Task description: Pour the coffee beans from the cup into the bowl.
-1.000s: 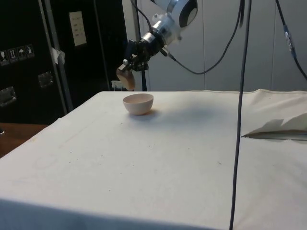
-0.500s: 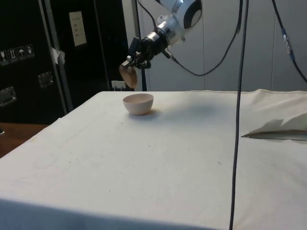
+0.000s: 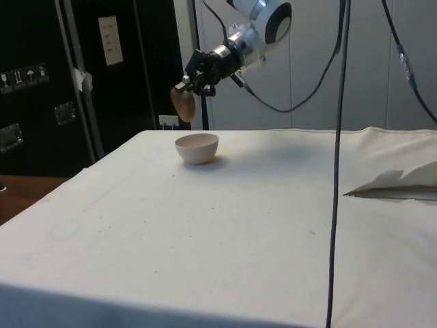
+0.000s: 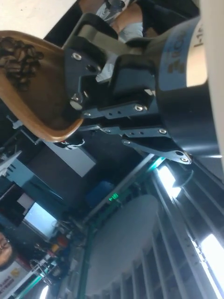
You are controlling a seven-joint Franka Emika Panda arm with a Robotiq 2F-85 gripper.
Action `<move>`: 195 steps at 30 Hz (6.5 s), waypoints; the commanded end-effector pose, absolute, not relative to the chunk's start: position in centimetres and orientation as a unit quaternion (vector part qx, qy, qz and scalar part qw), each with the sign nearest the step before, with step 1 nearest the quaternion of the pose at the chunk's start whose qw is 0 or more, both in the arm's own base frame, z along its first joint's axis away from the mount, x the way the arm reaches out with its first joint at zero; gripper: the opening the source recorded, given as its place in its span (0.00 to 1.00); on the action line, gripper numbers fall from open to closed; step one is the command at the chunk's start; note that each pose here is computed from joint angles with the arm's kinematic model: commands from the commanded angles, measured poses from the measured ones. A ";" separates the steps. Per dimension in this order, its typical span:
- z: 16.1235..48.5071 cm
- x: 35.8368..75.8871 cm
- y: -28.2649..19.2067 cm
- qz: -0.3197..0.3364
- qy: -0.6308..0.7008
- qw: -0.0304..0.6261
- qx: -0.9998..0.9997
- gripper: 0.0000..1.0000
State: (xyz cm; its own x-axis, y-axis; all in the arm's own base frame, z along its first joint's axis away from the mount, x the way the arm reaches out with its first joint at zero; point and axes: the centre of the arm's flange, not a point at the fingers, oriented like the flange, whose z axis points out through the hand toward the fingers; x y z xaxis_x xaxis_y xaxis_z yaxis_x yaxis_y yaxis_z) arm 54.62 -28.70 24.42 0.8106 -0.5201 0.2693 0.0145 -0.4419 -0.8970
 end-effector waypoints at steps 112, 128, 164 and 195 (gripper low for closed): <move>23.2 52.9 -30.5 -0.294 0.145 0.624 -0.710 0.00; 24.3 53.4 -28.8 -0.285 0.120 0.610 -0.729 0.00; 25.4 54.4 -25.7 -0.267 0.048 0.550 -0.790 0.00; 24.7 55.0 -22.6 -0.255 -0.028 0.488 -0.834 0.00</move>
State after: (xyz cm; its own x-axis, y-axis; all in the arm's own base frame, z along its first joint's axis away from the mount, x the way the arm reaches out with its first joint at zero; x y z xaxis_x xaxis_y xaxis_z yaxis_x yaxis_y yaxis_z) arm 55.07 -22.70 24.58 0.8691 -0.1992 0.4528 0.3042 -0.5068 -0.8066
